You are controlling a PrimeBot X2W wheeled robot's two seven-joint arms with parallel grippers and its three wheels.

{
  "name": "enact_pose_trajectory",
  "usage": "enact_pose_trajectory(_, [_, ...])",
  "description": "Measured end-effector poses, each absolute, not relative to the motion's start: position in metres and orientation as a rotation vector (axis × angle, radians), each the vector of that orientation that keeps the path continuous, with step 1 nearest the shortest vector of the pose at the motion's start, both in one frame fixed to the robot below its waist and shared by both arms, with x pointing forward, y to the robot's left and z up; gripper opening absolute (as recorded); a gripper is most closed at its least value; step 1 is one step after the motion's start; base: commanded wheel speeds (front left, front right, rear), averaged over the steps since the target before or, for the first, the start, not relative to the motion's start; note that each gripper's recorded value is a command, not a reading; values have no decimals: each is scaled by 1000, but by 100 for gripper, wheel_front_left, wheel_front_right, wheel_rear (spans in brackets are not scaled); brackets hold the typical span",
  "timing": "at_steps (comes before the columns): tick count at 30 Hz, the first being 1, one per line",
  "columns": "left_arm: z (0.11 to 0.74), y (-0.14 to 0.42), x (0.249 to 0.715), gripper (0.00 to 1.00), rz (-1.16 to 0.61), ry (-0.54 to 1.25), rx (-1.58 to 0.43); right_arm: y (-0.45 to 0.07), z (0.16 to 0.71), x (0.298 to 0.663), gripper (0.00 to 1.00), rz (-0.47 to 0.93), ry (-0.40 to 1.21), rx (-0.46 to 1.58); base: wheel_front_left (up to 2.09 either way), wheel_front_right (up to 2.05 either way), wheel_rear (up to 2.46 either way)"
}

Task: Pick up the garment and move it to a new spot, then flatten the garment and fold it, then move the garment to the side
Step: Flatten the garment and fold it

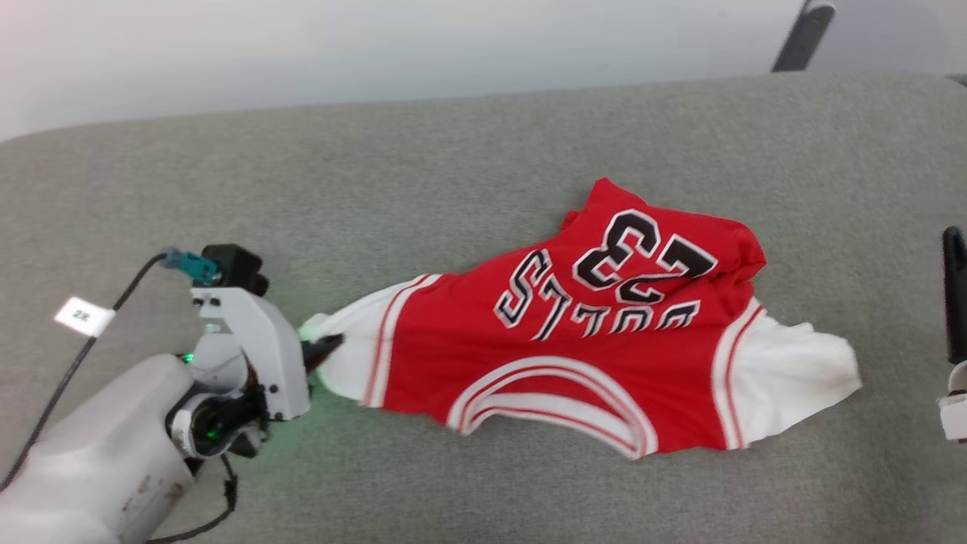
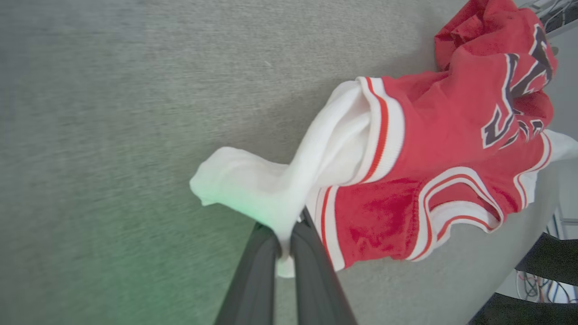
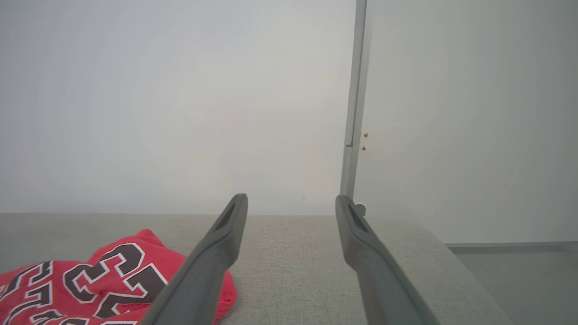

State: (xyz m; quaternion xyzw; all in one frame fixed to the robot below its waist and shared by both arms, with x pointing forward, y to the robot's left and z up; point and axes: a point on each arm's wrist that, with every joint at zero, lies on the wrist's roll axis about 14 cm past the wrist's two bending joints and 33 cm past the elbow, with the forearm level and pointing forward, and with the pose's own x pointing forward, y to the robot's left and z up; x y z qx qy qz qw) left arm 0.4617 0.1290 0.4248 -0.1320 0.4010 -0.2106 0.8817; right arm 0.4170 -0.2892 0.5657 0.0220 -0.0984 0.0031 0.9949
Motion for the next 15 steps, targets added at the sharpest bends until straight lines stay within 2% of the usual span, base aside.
enact_pose_trajectory(6, [424, 161, 458, 0, -334, 805, -252, -273, 555, 422, 100, 86, -143, 1, 0, 0, 0])
enact_pose_trajectory(7, [425, 162, 458, 13, -329, 794, -255, -273, 551, 422, 100, 95, -128, -11, 0, 0, 0])
enact_pose_trajectory(8, [426, 162, 459, 62, -324, 783, -261, -270, 548, 422, 100, 109, -110, -22, 0, 0, 0])
enact_pose_trajectory(9, [427, 161, 459, 100, -328, 775, -265, -268, 545, 422, 100, 124, -95, -33, 0, 0, 0])
enact_pose_trajectory(15, [439, 185, 464, 100, -271, 634, -194, -245, 522, 421, 100, 246, 46, -107, 0, 0, 0])
